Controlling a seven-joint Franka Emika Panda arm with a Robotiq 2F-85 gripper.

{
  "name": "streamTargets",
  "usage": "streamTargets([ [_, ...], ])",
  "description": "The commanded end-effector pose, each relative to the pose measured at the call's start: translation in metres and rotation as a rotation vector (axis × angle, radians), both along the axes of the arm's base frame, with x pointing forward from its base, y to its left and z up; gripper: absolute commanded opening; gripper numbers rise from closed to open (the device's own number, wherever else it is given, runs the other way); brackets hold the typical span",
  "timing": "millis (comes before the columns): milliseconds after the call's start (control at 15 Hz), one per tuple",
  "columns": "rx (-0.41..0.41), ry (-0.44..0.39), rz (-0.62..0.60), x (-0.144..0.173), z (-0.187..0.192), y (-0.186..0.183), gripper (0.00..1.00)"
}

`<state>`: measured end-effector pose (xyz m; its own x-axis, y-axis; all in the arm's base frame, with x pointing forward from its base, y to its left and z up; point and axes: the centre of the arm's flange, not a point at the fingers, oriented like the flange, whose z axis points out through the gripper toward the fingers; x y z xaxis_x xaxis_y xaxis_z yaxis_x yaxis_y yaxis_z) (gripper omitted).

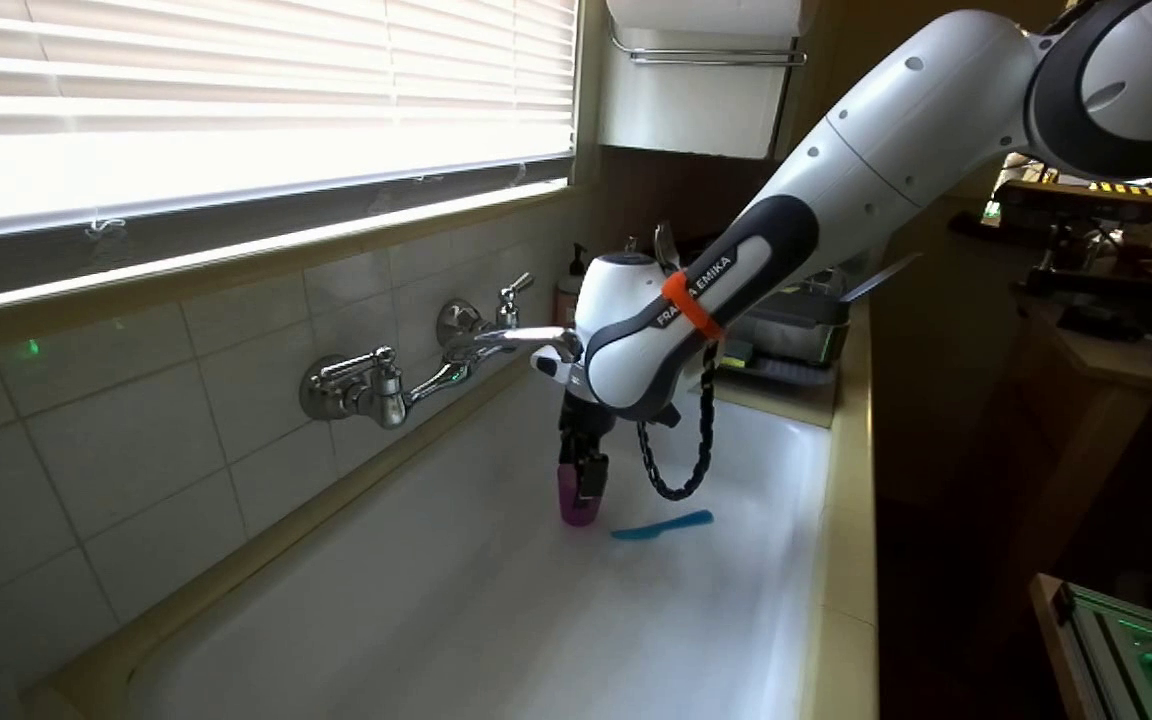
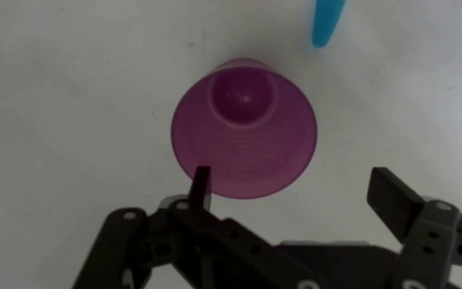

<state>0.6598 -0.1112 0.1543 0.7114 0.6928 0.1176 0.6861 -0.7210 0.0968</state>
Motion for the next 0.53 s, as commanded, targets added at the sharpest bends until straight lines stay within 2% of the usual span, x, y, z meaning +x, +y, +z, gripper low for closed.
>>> streamTargets([
  [0, 0.025, 0.016, -0.016, -0.010, 0.017, 0.006, 1.00],
  [467, 0.040, 0.086, -0.045, -0.033, 0.065, 0.007, 1.00],
])
